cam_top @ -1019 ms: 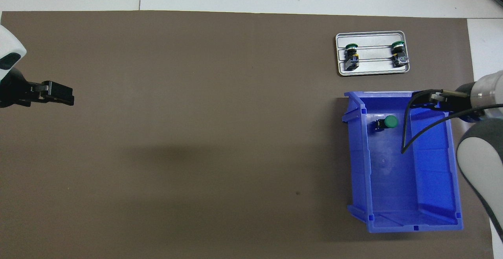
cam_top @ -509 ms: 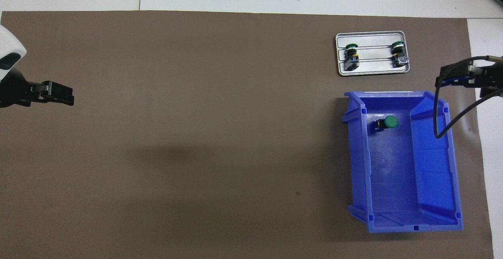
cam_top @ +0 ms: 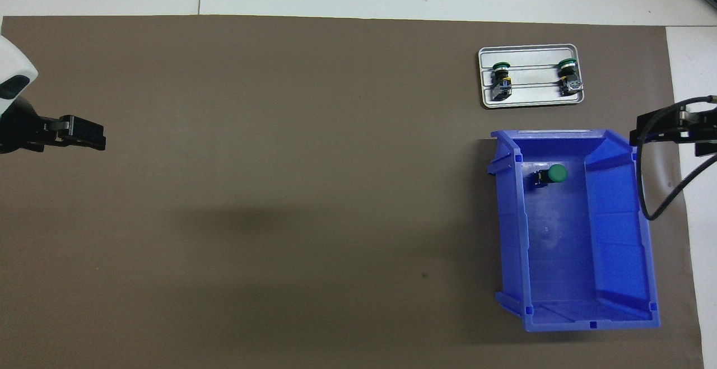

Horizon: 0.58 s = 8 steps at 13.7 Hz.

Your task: Place and press button with both arms

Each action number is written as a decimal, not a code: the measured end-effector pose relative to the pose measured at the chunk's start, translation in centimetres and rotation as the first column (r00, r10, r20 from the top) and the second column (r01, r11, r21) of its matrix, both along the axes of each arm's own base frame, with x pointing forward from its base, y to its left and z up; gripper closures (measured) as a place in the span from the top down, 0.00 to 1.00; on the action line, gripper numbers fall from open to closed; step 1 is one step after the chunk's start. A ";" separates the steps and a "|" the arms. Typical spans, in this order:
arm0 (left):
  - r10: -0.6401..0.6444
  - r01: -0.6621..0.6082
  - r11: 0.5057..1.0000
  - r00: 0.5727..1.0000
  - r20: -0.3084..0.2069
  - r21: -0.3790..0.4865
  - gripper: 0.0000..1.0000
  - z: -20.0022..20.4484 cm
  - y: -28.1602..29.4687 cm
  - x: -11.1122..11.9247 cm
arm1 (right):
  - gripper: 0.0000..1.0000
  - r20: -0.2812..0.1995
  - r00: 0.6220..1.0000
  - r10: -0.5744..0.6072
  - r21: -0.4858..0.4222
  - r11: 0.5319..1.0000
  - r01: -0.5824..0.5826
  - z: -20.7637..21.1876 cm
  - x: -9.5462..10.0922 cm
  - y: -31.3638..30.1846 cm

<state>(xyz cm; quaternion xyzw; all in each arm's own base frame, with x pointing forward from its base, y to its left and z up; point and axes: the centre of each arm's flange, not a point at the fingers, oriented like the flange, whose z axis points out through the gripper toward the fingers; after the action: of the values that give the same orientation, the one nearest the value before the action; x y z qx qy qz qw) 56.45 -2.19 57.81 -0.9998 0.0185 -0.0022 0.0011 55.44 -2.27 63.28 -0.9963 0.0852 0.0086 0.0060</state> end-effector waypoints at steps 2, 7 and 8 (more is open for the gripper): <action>0.000 0.000 1.000 1.000 0.000 0.000 1.00 0.0 0.0 0.0 | 1.00 -0.010 1.000 0.009 0.001 1.000 -0.009 -0.1 -0.5 0.1; 0.000 0.000 1.000 1.000 0.000 0.000 1.00 0.0 0.0 0.0 | 1.00 0.012 0.999 0.043 0.000 0.999 -0.043 0.1 -1.7 0.1; 0.000 0.000 1.000 1.000 0.000 0.000 1.00 0.0 0.0 0.0 | 1.00 0.013 0.999 0.044 0.000 0.999 -0.044 0.0 -1.7 0.2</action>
<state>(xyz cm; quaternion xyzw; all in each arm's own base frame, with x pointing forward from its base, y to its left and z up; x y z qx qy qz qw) 56.45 -2.19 57.81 -0.9998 0.0185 -0.0022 0.0011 53.76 -2.10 63.31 -0.9980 0.0634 0.0022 0.0064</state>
